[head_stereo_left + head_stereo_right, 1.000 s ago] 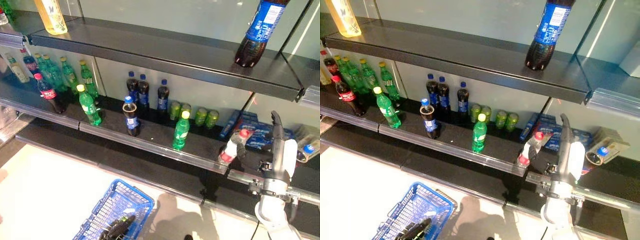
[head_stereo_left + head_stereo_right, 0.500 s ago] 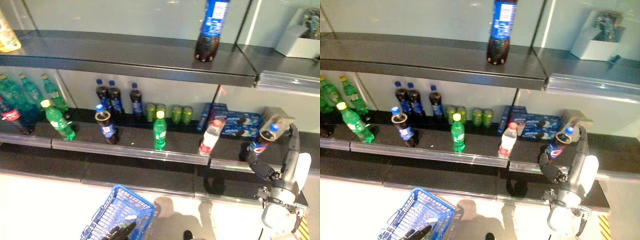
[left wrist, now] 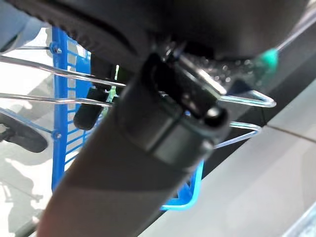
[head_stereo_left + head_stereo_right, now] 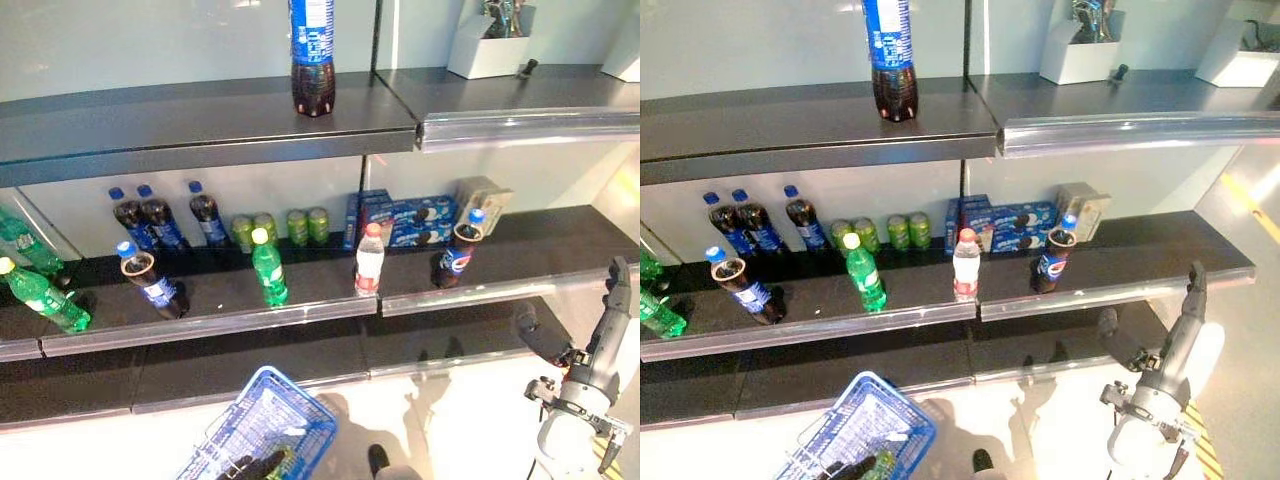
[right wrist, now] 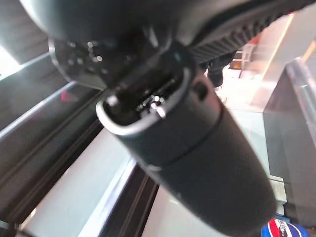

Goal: Pick up the drink and place into the basket.

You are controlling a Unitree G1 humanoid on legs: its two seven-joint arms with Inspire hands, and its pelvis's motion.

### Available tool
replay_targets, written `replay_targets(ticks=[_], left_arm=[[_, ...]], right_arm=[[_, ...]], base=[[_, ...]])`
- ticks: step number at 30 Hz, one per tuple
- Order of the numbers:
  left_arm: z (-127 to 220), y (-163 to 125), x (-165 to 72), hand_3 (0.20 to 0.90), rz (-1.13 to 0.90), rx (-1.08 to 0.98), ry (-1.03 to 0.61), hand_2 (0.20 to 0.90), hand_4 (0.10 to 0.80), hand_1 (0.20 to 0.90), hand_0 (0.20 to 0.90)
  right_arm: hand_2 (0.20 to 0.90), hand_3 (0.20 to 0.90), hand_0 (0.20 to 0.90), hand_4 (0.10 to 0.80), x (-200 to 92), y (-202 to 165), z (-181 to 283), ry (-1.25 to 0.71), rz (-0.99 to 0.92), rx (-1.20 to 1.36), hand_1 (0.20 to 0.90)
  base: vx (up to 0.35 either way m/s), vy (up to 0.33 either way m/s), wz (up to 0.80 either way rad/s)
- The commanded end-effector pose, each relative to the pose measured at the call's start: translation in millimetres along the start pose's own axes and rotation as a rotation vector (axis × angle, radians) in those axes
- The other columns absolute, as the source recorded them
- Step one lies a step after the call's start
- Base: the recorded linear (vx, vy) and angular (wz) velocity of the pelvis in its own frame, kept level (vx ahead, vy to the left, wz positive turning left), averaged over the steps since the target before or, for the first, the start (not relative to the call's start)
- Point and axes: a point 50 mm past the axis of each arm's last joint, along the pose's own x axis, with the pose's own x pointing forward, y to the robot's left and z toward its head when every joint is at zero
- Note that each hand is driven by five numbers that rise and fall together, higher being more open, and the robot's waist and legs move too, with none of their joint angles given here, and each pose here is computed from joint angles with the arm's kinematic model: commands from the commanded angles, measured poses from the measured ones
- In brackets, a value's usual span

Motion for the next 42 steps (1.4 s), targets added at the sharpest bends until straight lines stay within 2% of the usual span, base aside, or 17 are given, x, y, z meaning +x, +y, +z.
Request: replay_targets(ticks=[1, 8, 21, 27, 42], left_arm=[[49.9, -13.6, 6.5, 0.2, -0.092, 0.039, -0.217, 0.3, 0.1, 0.3, 0.3], [61.7, -47.7, 12.6, 0.2, -0.187, 0.024, -0.257, 0.3, 0.1, 0.3, 0.3], [82.6, -109.2, 10.8, 0.2, -0.397, -0.026, -0.373, 0.3, 0.1, 0.3, 0.3], [91.2, -122.2, 10.4, 0.2, -0.426, -0.035, -0.391, 0.3, 0.1, 0.3, 0.3], [92.4, -132.9, 9.0, 0.2, -0.468, 0.013, -0.378, 0.3, 0.1, 0.3, 0.3]], right_arm=[[0.9, 0.9, 0.9, 0.8, 32.6, 1.1, 49.7, -0.239, -0.071, 0.194, 0.9], [0.9, 0.9, 0.9, 0.8, 61.4, 11.1, 77.7, -0.349, -0.067, 0.264, 0.9], [0.9, 0.9, 0.9, 0.8, 92.2, 11.1, 121.4, -0.515, -0.15, 0.356, 0.9], [0.9, 0.9, 0.9, 0.8, 104.2, 15.0, 144.5, -0.577, -0.206, 0.379, 0.9], [0.9, 0.9, 0.9, 0.8, 123.6, 6.6, 183.4, -0.641, -0.268, 0.457, 0.9]], base=[[-0.031, -0.05, -0.18], [-0.098, -0.02, -0.15], [-0.1, 0.037, 0.06], [-0.098, 0.008, 0.11], [-0.005, -0.026, 0.08]])
